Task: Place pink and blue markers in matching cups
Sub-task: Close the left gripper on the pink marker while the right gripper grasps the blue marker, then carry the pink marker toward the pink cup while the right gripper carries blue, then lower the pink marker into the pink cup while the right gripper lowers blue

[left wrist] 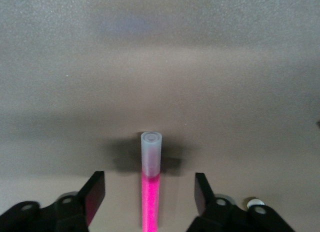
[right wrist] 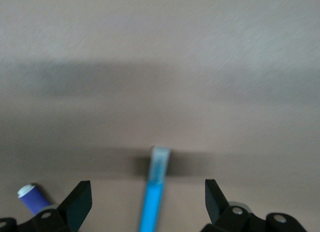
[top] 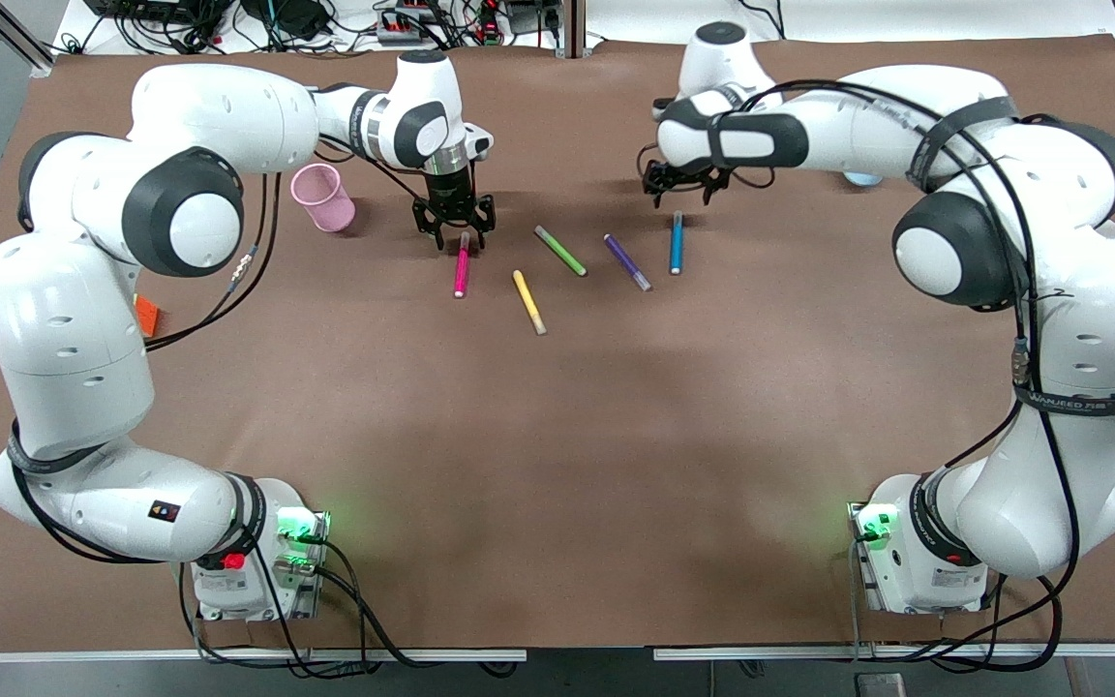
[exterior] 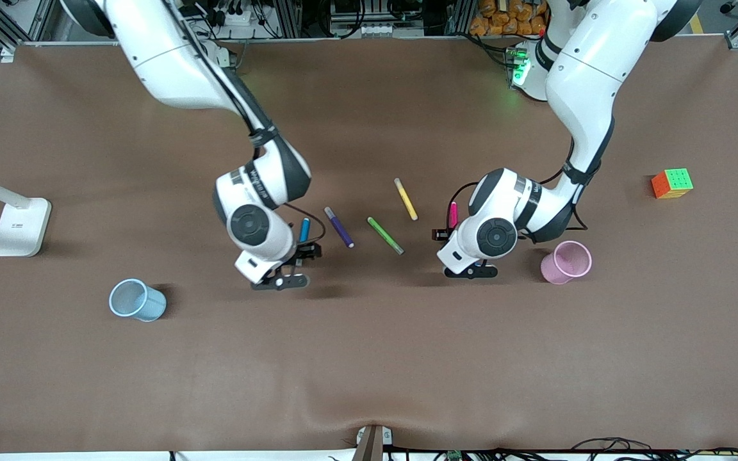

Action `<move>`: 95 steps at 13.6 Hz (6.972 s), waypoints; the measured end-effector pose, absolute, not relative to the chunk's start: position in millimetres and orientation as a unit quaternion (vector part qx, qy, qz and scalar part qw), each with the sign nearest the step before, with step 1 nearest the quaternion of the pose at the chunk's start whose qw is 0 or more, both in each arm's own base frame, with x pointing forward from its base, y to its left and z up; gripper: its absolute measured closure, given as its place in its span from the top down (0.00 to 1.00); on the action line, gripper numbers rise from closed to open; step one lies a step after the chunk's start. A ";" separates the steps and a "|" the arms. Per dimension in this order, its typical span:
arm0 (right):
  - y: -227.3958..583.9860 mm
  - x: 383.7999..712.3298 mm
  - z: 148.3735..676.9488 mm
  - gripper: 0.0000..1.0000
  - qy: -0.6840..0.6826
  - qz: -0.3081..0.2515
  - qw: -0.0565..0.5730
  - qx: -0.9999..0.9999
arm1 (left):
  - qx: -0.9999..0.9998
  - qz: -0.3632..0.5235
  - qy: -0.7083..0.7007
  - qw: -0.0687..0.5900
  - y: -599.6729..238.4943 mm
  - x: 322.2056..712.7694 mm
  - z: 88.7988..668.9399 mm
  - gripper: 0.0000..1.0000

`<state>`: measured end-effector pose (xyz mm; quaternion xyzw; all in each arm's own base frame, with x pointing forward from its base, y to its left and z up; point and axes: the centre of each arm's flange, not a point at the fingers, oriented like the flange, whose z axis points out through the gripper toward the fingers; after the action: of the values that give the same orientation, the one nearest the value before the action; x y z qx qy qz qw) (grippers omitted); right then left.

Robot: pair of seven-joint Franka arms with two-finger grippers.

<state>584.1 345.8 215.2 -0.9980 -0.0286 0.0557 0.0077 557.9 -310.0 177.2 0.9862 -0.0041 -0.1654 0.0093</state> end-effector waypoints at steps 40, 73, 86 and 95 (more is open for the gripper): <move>263.0 638.1 346.7 0.17 -0.236 -0.071 0.022 -0.969 | 0.995 -0.013 0.065 -0.070 -83.5 665.4 442.9 0.17; -26.6 678.8 437.5 0.17 -0.558 -0.254 0.101 -0.783 | 0.821 0.142 0.416 -0.365 -165.5 647.7 288.1 0.17; -66.5 668.4 390.4 0.17 -0.620 -0.263 0.170 -0.720 | 0.800 0.127 0.429 -0.399 -162.7 638.7 255.4 0.17; -102.0 667.9 354.8 0.17 -0.555 -0.305 0.239 -0.736 | 0.850 0.125 0.349 -0.375 -165.6 664.7 317.9 0.92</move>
<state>667.9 -102.0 354.8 -0.7361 -0.5549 -0.3051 0.2392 664.7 -165.6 317.9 0.8498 0.3493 0.1245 -0.3745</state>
